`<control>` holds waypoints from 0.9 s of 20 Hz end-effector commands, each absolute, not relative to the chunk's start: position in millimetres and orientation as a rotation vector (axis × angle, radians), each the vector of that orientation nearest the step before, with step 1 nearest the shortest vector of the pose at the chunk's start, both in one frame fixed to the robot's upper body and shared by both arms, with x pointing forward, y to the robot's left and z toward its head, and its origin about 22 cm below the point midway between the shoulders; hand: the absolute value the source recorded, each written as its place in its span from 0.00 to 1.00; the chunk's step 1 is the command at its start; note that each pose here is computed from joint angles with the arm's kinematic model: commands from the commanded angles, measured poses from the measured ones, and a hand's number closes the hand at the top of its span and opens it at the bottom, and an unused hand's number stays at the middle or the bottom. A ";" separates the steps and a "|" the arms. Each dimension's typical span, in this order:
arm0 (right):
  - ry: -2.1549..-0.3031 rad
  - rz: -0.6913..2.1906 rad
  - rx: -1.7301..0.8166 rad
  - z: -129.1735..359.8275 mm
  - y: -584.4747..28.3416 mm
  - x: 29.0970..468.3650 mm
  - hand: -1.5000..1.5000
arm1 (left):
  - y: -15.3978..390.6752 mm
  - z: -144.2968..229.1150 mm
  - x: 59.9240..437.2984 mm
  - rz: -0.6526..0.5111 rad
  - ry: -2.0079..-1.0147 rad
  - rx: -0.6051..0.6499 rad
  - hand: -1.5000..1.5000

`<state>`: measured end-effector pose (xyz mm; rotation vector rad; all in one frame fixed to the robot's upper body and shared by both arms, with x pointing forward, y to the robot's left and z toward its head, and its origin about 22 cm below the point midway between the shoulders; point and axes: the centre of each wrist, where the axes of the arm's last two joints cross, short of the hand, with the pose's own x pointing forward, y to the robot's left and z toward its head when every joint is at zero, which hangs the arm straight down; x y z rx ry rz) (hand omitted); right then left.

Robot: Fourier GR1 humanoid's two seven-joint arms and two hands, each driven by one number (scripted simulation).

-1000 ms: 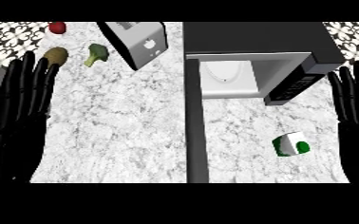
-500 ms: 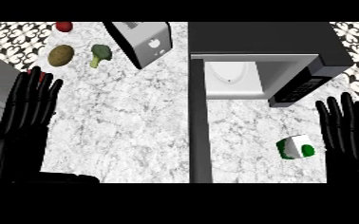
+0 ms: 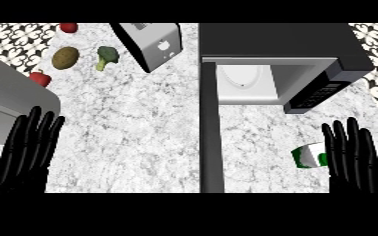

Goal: Pick up the milk, place it into the microwave and close the microwave

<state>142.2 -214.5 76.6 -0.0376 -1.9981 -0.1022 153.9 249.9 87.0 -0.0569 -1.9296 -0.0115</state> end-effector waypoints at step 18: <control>-1.933 -0.188 -0.453 11.5 -265.2 160.0 0.00 | 271.5 77.2 94.8 -0.026 -1.916 -0.026 0.00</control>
